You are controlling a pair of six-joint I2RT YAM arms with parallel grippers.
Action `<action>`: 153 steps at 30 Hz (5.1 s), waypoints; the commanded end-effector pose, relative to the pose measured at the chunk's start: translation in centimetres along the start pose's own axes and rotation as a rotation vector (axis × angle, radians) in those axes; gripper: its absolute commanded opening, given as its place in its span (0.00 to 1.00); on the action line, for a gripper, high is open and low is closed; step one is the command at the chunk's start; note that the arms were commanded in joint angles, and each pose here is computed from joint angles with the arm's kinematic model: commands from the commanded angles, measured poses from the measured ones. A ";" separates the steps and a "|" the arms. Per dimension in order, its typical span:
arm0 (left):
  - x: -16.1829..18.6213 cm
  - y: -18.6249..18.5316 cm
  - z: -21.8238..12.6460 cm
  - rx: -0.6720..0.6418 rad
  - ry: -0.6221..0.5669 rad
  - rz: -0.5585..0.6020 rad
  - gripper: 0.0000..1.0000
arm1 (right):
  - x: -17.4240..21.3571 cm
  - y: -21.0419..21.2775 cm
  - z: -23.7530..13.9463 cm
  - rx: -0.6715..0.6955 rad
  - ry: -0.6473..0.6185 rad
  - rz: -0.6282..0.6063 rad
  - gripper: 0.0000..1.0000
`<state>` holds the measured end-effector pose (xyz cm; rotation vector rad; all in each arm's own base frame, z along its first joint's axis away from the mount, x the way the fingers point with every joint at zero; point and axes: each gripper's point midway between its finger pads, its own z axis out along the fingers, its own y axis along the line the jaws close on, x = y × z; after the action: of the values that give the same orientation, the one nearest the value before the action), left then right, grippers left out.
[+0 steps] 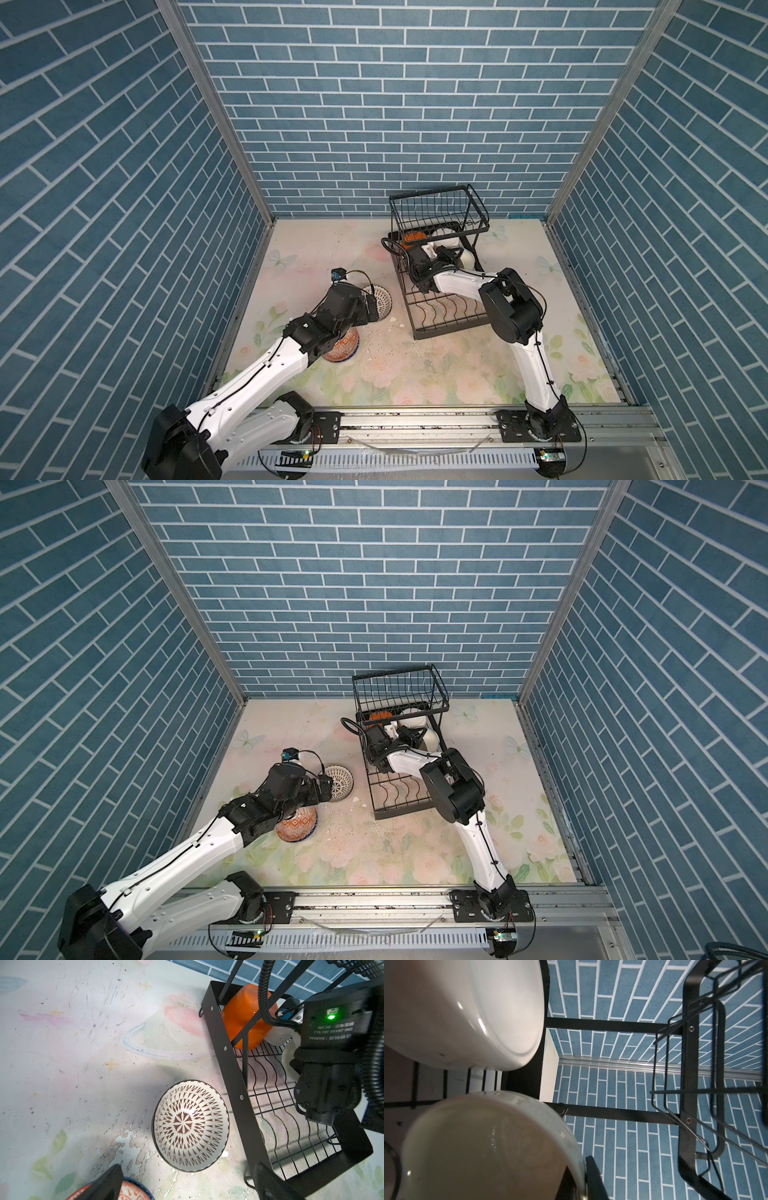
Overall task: Load the bowls into the dish rack
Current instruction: 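Tilt the cream bowl upright against the white bowl and open the right gripper, then withdraw the right gripper from the rack while the left gripper lowers to the maroon-patterned bowl, then close the left gripper on the rim of the maroon-patterned bowl and lift it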
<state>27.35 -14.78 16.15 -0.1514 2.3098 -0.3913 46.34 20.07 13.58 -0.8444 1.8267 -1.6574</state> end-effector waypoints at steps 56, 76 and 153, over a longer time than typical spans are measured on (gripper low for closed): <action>0.2 0.2 0.8 -0.022 0.032 0.021 1.00 | -1.5 1.8 -1.1 -0.232 -0.124 0.075 0.94; 0.1 0.6 1.3 -0.060 0.054 0.026 0.99 | 0.8 -0.6 -2.7 -0.362 -0.155 0.222 0.95; 1.9 3.8 8.9 -0.355 0.427 0.126 0.29 | 7.0 0.3 -14.9 -1.229 -0.291 0.655 0.78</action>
<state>31.91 -13.68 7.58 -0.0964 2.7805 0.0627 30.84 24.60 15.95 -0.7289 2.4042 0.0797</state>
